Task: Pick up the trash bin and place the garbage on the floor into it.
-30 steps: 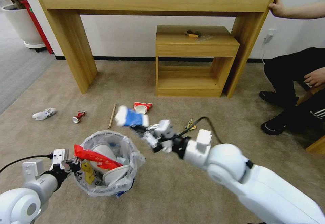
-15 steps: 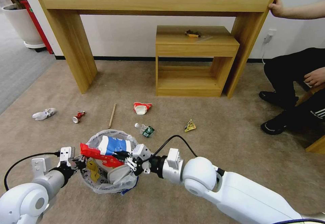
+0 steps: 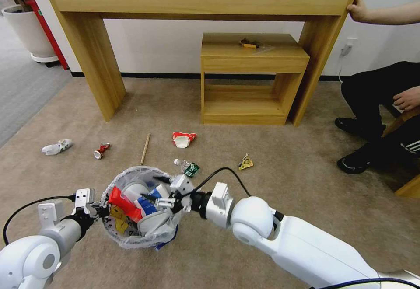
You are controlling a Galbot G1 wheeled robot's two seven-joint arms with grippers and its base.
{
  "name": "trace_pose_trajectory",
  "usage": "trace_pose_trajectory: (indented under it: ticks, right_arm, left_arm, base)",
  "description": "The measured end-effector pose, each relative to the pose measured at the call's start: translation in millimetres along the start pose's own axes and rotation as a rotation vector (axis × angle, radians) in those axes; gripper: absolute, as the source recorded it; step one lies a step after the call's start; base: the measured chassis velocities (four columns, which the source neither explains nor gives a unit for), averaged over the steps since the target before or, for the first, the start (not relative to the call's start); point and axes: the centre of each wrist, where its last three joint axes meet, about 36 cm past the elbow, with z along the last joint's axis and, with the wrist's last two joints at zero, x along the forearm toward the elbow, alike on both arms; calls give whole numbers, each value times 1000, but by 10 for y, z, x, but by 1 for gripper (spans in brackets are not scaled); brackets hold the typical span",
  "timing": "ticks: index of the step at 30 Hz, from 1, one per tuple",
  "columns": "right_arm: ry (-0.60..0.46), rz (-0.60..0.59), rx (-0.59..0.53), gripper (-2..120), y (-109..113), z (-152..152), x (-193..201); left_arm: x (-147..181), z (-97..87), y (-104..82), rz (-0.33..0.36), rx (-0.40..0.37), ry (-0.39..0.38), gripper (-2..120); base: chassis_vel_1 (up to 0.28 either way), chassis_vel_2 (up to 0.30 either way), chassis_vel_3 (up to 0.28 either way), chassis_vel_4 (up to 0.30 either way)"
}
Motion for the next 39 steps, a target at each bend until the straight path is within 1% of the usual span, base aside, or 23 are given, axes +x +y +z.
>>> trace_pose_trajectory:
  ticks: [2, 3, 4, 5, 6, 7, 9, 10, 12, 13, 14, 17, 18, 20, 23, 32, 39]
  right_arm:
    - [12, 121, 5, 86, -158, 61, 172]
    - [23, 168, 4, 89, -199, 117, 243]
    - [23, 168, 4, 89, -199, 117, 243]
    - [34, 211, 0, 94, -240, 179, 314]
    - [43, 295, -7, 99, -342, 288, 466]
    - [43, 295, -7, 99, -342, 288, 466]
    - [53, 382, -14, 100, -467, 394, 652]
    - [53, 382, -14, 100, -467, 394, 652]
    - [57, 485, -9, 100, -600, 495, 902]
    - [60, 524, -14, 100, -627, 544, 1026]
    - [60, 524, -14, 100, -627, 544, 1026]
    - [64, 594, -25, 100, -610, 642, 1321]
    - [64, 594, -25, 100, -610, 642, 1321]
    - [70, 619, -22, 100, -590, 697, 1459]
    - [63, 634, -27, 100, -563, 722, 1512]
    - [39, 626, -34, 100, -459, 676, 1363]
    - [52, 608, -26, 100, -431, 655, 1279]
  left_arm:
    - [35, 53, 62, -7, 9, 9, 0]
    - [53, 77, 88, -10, 10, 15, 0]
    - [53, 77, 88, -10, 10, 15, 0]
    - [70, 99, 111, -14, 9, 20, 0]
    - [102, 136, 151, -18, 4, 31, 0]
    - [102, 136, 151, -18, 4, 31, 0]
    - [133, 179, 203, -25, -2, 44, 0]
    - [133, 179, 203, -25, -2, 44, 0]
    - [164, 220, 282, -44, 2, 56, 0]
    - [185, 232, 340, -55, 9, 58, 0]
    - [185, 232, 340, -55, 9, 58, 0]
    - [241, 233, 479, -83, 23, 56, 0]
    - [241, 233, 479, -83, 23, 56, 0]
    - [262, 223, 519, -88, 30, 52, 0]
    - [260, 214, 522, -85, 31, 49, 0]
    - [231, 201, 435, -61, 24, 44, 0]
    - [281, 220, 455, -64, 24, 51, 0]
  base:
    - [0, 0, 0, 0]
    - [0, 0, 0, 0]
    - [0, 0, 0, 0]
    - [0, 0, 0, 0]
    - [0, 0, 0, 0]
    - [0, 0, 0, 0]
    - [0, 0, 0, 0]
    - [0, 0, 0, 0]
    - [0, 0, 0, 0]
    - [0, 0, 0, 0]
    - [0, 0, 0, 0]
    - [0, 0, 0, 0]
    - [0, 0, 0, 0]
    - [0, 0, 0, 0]
    - [0, 0, 0, 0]
    - [20, 21, -16, -16]
    - [156, 154, -171, -182]
